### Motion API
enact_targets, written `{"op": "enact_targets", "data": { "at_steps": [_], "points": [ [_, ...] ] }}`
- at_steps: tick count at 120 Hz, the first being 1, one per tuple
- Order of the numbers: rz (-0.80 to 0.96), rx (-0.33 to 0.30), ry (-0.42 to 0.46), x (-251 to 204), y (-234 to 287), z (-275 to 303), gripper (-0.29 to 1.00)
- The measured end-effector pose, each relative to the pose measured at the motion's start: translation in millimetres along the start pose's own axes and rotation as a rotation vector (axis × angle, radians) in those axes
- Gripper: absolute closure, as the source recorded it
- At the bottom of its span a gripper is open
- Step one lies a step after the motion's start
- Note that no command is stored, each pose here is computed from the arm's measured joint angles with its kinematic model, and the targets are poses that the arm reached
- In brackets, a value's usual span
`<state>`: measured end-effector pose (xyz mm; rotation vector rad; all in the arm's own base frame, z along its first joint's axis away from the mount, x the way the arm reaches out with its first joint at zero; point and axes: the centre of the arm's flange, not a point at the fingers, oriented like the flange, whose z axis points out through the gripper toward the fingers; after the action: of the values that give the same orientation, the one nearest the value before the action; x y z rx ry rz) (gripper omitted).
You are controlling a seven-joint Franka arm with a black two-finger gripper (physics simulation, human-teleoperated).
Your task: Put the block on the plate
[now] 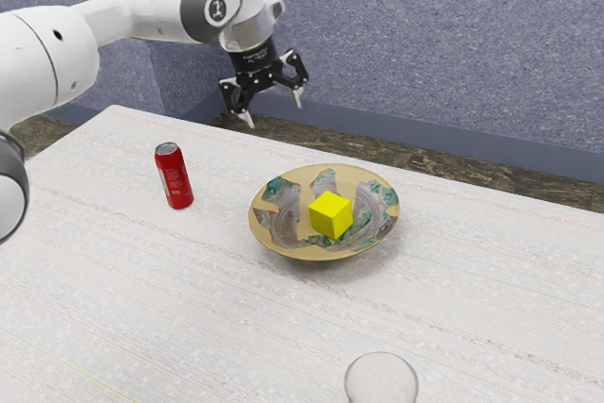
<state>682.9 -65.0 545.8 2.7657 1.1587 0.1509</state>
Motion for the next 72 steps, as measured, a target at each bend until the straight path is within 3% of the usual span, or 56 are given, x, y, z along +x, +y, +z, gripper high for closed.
{"op": "enact_targets", "data": {
  "at_steps": [14,36,72],
  "points": [
    [0.208,0.015,-0.019,-13.5,-21.0,-41.5,0.0],
    [0.398,0.044,-0.086,-46.0,-65.1,-84.2,0.0],
    [0.57,0.079,-0.171,-76.2,-111.1,-87.1,0.0]
  ]
}}
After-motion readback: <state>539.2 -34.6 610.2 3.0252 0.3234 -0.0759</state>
